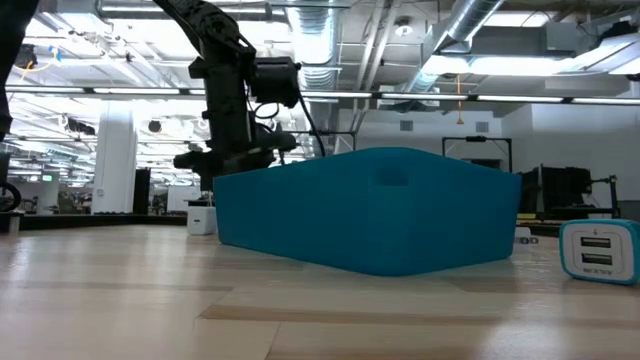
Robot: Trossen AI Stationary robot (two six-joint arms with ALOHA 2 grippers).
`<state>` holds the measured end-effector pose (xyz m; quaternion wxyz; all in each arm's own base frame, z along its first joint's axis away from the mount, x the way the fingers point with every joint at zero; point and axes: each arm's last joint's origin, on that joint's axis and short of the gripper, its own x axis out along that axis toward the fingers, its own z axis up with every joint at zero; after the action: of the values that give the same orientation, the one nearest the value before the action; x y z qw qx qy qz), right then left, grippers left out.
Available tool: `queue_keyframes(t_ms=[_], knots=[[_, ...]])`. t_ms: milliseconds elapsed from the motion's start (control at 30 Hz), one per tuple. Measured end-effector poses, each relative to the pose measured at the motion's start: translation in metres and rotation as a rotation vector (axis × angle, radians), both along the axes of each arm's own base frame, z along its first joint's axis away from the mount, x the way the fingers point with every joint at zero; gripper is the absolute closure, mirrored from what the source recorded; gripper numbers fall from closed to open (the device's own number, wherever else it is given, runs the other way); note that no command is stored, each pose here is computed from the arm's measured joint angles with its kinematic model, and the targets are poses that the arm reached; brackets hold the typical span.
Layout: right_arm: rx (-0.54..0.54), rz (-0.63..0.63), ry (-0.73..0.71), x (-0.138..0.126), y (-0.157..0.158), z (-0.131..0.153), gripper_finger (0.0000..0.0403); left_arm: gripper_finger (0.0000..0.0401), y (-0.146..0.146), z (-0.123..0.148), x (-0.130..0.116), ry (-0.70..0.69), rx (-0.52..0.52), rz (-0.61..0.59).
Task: Pick & Place Office items
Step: Put the top blue charger adapter into the blue bin
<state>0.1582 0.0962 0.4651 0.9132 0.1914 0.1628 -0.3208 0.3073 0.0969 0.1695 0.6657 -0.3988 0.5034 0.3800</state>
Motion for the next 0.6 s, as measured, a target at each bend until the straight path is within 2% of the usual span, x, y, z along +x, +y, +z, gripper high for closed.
queue_keyframes(t_ms=[200,600], knots=[[-0.003,-0.015,0.002,0.002,-0.003,0.0,0.0178,0.0203,0.006,0.003,-0.005,0.014,0.022,0.018],[-0.006,-0.028,0.004,0.003,-0.005,0.0,0.0178,0.0203,0.018,0.005,-0.007,0.032,0.052,-0.025]])
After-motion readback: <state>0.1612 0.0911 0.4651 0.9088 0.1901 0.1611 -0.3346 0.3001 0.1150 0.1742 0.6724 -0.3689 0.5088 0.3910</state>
